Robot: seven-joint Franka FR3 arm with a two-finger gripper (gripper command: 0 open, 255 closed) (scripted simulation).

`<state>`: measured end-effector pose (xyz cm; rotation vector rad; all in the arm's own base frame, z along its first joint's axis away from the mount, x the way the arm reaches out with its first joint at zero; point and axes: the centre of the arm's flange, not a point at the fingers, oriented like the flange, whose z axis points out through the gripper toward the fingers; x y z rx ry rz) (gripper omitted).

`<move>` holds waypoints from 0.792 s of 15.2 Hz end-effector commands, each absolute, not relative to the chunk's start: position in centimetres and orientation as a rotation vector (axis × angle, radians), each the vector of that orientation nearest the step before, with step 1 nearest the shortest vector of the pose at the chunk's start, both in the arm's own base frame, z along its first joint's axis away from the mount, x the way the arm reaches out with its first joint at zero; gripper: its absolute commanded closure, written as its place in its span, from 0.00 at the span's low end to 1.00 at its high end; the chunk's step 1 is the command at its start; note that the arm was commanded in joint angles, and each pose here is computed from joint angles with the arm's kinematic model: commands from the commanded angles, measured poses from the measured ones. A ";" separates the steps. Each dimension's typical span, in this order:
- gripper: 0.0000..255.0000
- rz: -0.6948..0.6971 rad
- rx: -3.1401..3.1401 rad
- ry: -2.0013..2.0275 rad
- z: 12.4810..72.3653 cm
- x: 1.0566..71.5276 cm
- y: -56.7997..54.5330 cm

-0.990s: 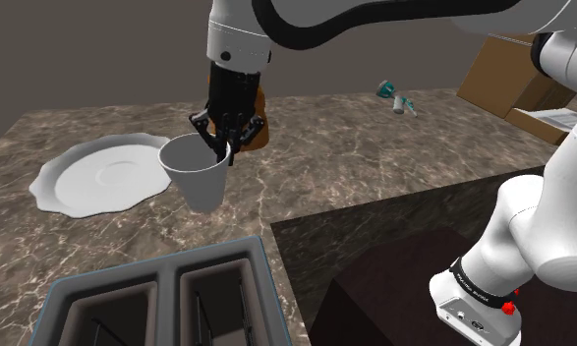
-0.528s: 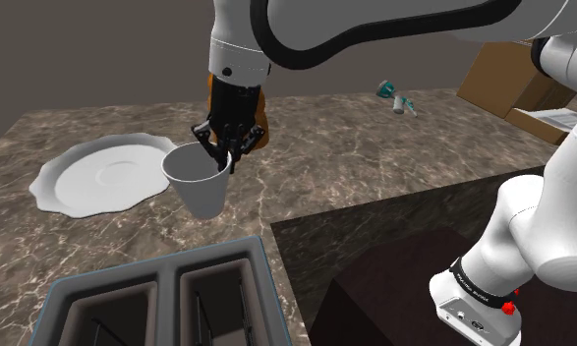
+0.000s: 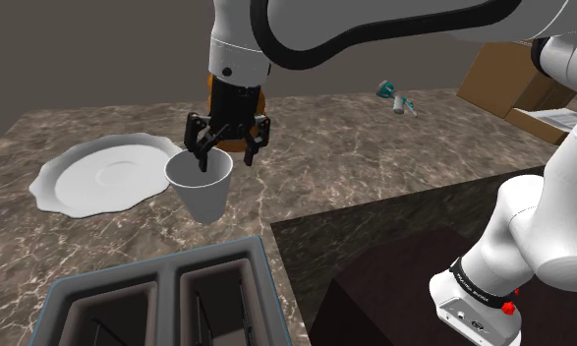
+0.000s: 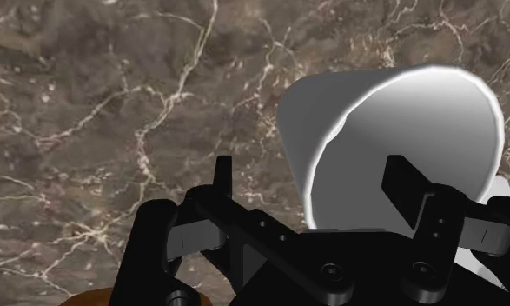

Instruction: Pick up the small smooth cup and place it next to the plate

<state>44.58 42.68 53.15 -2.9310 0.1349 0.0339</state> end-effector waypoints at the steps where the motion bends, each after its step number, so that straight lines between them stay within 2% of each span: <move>1: 0.00 0.034 -2.931 0.135 53.1 44.6 42.7; 5: 0.00 0.034 -2.931 0.135 58.0 44.6 41.6; 12: 0.00 0.034 -2.931 0.135 58.0 44.6 41.6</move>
